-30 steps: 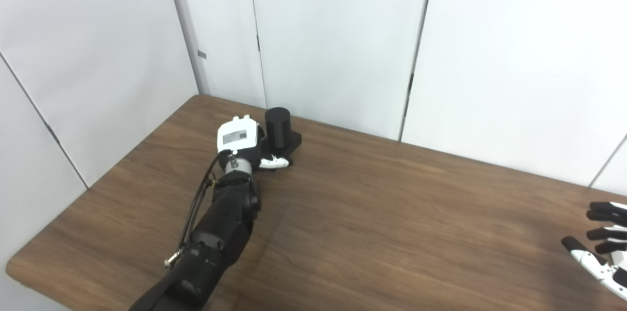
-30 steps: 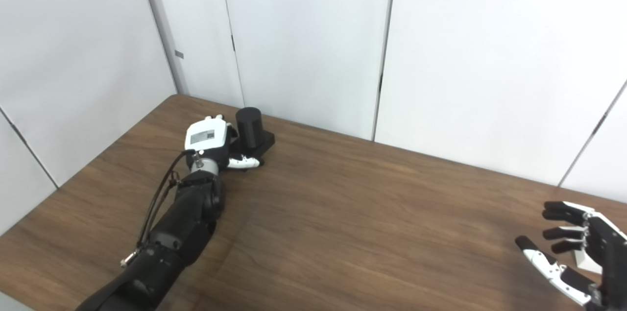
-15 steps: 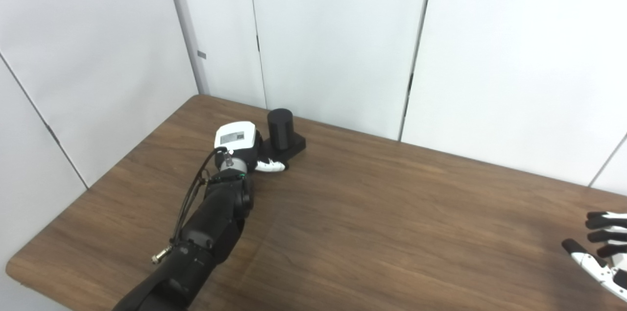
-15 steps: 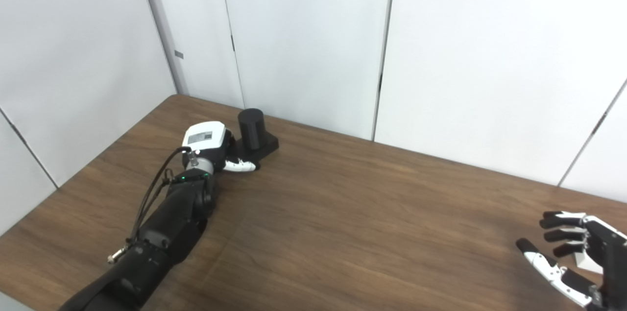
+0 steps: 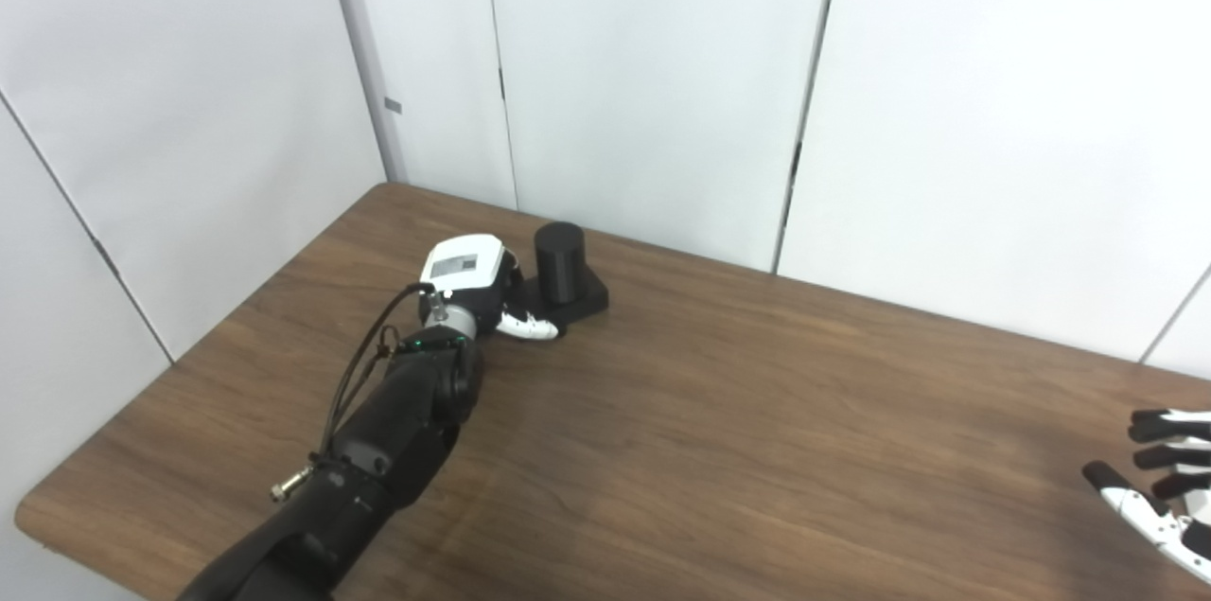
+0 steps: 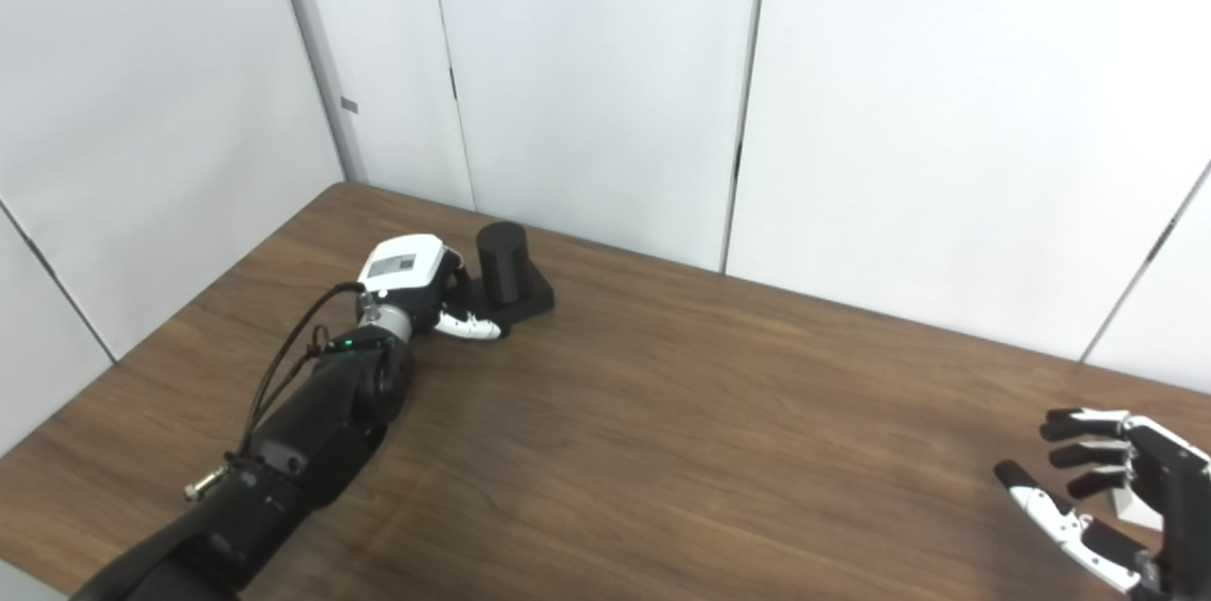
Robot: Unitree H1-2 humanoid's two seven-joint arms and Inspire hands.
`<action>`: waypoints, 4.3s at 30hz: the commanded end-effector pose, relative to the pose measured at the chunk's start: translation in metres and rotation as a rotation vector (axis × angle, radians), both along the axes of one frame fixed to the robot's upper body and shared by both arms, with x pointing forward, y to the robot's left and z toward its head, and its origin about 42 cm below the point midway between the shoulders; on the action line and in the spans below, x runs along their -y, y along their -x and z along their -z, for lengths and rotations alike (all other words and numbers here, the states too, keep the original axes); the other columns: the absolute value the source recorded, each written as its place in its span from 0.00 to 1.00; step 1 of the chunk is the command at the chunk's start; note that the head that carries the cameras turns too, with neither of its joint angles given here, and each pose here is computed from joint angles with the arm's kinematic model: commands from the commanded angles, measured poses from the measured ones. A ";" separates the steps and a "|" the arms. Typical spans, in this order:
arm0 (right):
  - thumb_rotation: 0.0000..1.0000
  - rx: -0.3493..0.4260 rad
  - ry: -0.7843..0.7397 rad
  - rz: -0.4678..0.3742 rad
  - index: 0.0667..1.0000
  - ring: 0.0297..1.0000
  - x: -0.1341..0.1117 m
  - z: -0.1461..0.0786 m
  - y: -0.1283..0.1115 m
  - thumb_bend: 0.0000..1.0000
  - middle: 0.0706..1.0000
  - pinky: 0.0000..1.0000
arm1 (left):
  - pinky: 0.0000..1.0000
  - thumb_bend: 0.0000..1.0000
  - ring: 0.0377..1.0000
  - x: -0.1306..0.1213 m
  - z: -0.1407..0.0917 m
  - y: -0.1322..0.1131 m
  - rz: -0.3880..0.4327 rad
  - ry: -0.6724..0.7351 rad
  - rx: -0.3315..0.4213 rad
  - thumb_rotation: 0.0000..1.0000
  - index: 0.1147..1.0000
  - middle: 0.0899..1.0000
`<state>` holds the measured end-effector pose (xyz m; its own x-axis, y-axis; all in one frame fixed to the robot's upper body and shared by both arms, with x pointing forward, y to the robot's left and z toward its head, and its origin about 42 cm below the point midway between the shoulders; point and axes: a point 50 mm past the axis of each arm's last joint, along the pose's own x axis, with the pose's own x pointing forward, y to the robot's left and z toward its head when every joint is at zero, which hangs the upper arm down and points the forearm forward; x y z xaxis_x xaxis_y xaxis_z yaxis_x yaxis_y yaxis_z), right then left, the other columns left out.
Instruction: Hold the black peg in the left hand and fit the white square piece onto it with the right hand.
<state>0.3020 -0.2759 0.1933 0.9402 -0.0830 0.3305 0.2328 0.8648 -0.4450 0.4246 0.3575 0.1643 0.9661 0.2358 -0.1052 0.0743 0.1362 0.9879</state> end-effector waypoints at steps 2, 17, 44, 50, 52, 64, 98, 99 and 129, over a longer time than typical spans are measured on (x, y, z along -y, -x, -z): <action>0.11 0.110 0.013 -0.013 0.45 0.49 -0.004 -0.024 -0.005 0.49 0.60 0.37 | 0.81 0.52 0.83 0.008 0.006 0.002 0.170 0.007 -0.039 0.06 0.42 0.79; 0.11 0.103 -0.018 -0.021 0.45 0.52 -0.007 -0.018 -0.008 0.49 0.62 0.40 | 0.83 0.52 0.83 0.058 0.019 0.013 0.749 0.034 -0.116 0.07 0.42 0.78; 0.12 0.180 0.032 -0.026 0.46 0.52 0.002 -0.014 -0.016 0.50 0.61 0.42 | 0.83 0.52 0.84 0.178 0.046 0.050 1.251 -0.237 -0.237 0.07 0.42 0.79; 0.13 0.152 0.201 -0.049 0.46 0.57 0.022 -0.047 -0.011 0.50 0.66 0.44 | 0.81 0.52 0.85 0.168 0.048 0.048 1.247 -0.300 -0.257 0.08 0.43 0.80; 0.13 0.142 0.267 -0.065 0.46 0.58 0.029 -0.058 -0.010 0.51 0.68 0.44 | 0.80 0.52 0.83 0.164 0.049 0.047 1.248 -0.300 -0.251 0.07 0.43 0.79; 0.14 -0.085 0.813 -0.078 0.76 0.73 0.065 -0.131 -0.029 0.79 0.80 0.56 | 0.80 0.52 0.82 0.138 0.055 0.049 1.237 -0.313 -0.263 0.07 0.43 0.79; 0.14 -0.513 1.131 0.073 0.87 0.90 0.079 -0.094 -0.138 0.94 0.91 0.83 | 0.75 0.52 0.79 0.112 0.059 0.054 1.225 -0.249 -0.238 0.07 0.42 0.76; 0.14 -0.517 1.129 0.074 0.87 0.89 0.079 -0.094 -0.139 0.94 0.91 0.83 | 0.75 0.52 0.79 0.111 0.059 0.054 1.225 -0.251 -0.239 0.07 0.42 0.76; 0.14 -0.640 1.126 0.044 0.83 0.87 0.082 -0.075 -0.170 0.89 0.88 0.74 | 0.75 0.52 0.80 0.113 0.055 0.065 1.228 -0.263 -0.251 0.07 0.42 0.76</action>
